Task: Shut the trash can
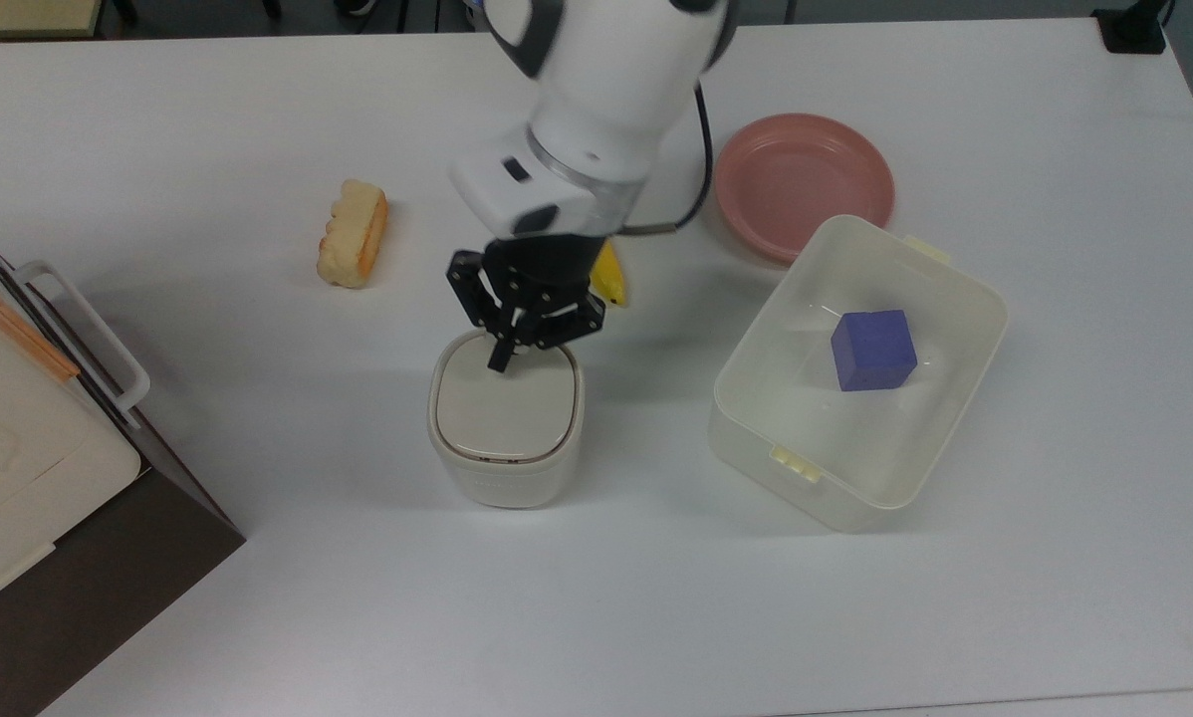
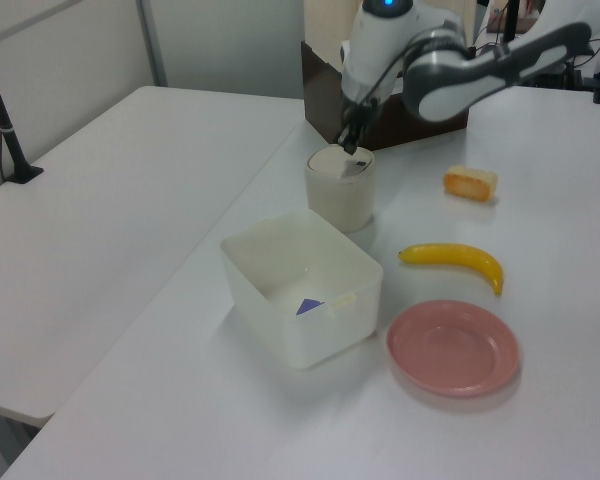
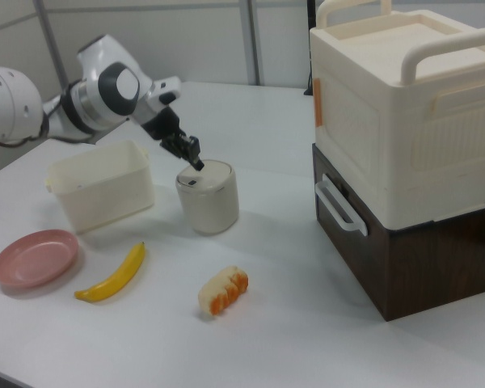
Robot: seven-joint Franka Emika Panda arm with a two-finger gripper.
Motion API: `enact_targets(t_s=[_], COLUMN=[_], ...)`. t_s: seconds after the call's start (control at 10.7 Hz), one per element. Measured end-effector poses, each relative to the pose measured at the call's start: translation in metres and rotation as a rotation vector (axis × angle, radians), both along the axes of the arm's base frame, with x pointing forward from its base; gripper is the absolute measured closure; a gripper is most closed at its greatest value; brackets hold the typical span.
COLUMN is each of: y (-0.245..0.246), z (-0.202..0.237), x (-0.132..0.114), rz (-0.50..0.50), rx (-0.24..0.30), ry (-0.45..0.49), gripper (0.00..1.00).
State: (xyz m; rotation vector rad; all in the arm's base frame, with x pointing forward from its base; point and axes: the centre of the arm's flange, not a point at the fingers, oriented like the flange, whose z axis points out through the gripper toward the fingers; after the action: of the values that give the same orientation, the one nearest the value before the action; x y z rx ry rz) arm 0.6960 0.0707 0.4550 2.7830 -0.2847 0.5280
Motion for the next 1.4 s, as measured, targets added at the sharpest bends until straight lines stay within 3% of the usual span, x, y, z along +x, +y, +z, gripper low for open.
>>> enact_targets(t_s=[0.19,0.47,0.65,0.84,0.93,1.4], y=[-0.035,-0.104,-0.131,-0.134,-0.133,-0.123], z=[0.051,0.147,0.197,0.217,0.220,0.214], x=[-0.020,-0.085,-0.131,-0.158,-0.165,-0.167], rz=[-0.046,0.025,0.095,0.121,0.135,0.165], rx=[0.115,0.288,0.321,0.329,0.342,0.348], ry=[0.047,0.159,0.185,0.214,0.234,0.263], gripper=[0.99,0.99,0.99,0.99,0.94,0.19])
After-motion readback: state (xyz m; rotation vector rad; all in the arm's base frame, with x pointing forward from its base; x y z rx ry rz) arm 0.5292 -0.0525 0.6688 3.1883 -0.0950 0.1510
